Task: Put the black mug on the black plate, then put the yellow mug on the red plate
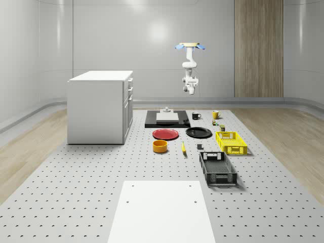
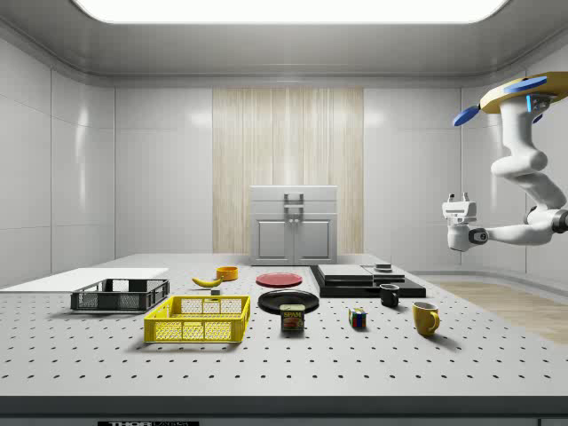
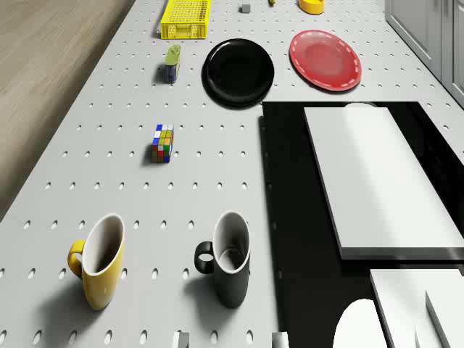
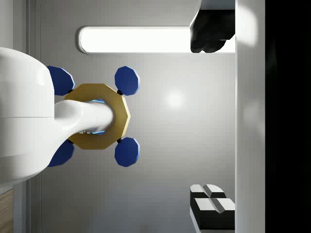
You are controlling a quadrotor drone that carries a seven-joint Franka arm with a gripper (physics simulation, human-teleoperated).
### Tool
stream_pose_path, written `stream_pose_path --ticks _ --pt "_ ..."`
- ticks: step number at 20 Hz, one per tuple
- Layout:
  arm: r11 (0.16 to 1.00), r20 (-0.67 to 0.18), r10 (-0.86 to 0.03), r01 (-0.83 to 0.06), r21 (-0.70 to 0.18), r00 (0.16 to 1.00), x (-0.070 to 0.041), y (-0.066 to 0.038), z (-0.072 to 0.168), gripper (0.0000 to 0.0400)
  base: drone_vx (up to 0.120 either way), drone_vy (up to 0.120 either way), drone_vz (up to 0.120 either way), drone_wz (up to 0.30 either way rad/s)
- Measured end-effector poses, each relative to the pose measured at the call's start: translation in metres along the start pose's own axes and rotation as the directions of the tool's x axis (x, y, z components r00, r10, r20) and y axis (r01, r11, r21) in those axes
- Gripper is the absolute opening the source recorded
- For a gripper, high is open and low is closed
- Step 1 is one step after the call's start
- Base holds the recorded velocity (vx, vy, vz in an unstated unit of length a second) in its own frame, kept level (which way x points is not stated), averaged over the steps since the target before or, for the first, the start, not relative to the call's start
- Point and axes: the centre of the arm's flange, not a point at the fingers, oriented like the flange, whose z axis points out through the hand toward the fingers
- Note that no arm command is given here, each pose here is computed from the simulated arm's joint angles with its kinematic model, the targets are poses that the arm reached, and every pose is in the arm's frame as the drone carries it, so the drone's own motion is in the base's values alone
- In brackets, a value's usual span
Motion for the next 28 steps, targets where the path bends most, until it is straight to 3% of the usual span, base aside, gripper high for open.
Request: stream_pose_path --ticks 6,13,28 --pt "1.000 -0.003 0.000 0.000 0.003 1.000 -0.003 0.003 -0.043 0.0400 0.040 0.000 0.000 0.000" --pt "1.000 -0.007 0.000 0.000 0.007 1.000 -0.001 0.001 -0.078 0.0400 0.120 -0.114 0.000 0.000" --pt "1.000 -0.016 0.000 0.000 0.015 1.000 -0.001 0.000 -0.094 0.0400 0.109 0.000 0.000 0.000"
